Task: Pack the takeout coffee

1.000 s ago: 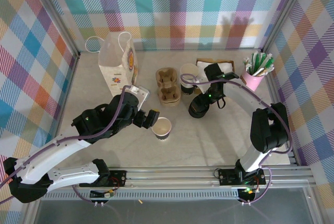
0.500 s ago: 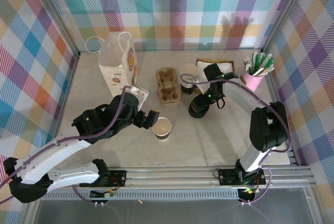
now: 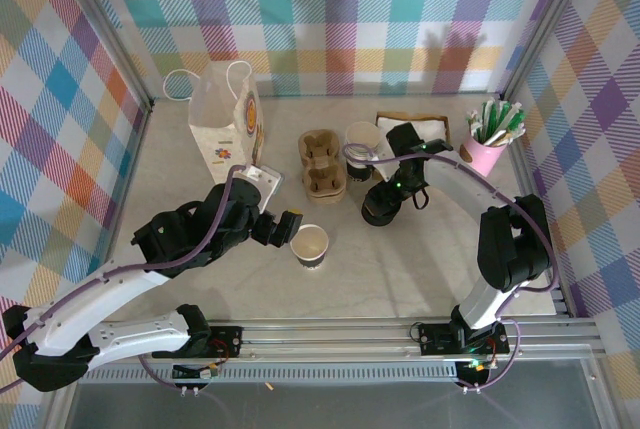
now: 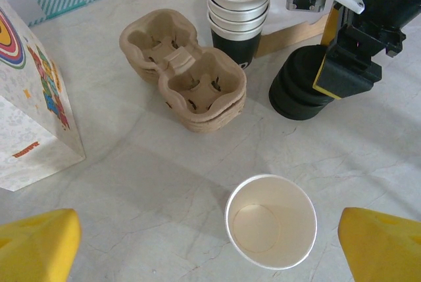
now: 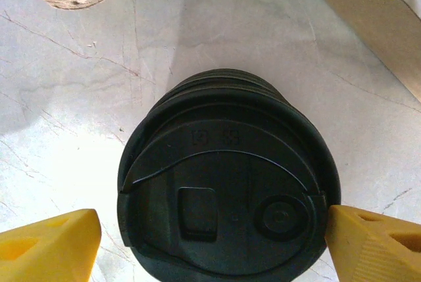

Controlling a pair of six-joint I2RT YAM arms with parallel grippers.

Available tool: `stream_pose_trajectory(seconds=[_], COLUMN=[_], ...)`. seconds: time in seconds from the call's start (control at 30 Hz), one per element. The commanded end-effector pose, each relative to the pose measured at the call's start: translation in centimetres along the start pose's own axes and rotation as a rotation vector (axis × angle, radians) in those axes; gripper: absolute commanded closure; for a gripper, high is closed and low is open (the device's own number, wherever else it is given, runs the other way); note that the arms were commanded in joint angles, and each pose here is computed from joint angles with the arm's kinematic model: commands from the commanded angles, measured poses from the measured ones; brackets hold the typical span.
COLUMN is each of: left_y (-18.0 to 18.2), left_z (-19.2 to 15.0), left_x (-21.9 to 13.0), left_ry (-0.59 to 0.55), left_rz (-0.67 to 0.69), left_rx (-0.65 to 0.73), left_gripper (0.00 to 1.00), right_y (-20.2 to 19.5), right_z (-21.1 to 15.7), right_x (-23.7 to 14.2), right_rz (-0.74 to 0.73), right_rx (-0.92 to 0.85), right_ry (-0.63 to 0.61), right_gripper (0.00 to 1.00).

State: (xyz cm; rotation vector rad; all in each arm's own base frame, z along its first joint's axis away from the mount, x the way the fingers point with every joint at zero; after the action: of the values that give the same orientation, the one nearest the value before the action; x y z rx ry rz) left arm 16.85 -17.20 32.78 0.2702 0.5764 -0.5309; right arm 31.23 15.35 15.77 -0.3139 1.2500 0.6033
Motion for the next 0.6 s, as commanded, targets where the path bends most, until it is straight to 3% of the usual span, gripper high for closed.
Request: stream_pose_trajectory(seconds=[0.0,0.57], left_y=[0.25,0.80], left_z=[-0.39,-0.59], left_x=[-0.40,-1.21], left_ry=[-0.003,-0.018], left_rz=[0.016,0.031], left_rx=[0.008,0.021], left_gripper=[0.00,0.00], right_y=[0.05,0.00], right_z=[0.17,0.59], right_x=[0.51,0.58], right_rz=[-0.009,-0.021], right_rx=[0.002,0.011], right_ry=[0.020,0.028], right_gripper=[0.12,0.19])
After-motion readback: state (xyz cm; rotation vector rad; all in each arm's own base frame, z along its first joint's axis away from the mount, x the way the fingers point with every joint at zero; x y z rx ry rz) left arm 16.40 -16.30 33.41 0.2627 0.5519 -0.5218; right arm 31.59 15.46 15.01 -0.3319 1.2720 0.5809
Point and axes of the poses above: each hand's point on the last joint's axis, 136 mm out from that joint toward the fingers, its own x axis out along the fingers, its own y axis along the line the jaws close on, z = x × y, the point moved 6 cm from there along -x, back along the fingers, and after that the axes turned 5 degrees about x, right-handed, at the moved point
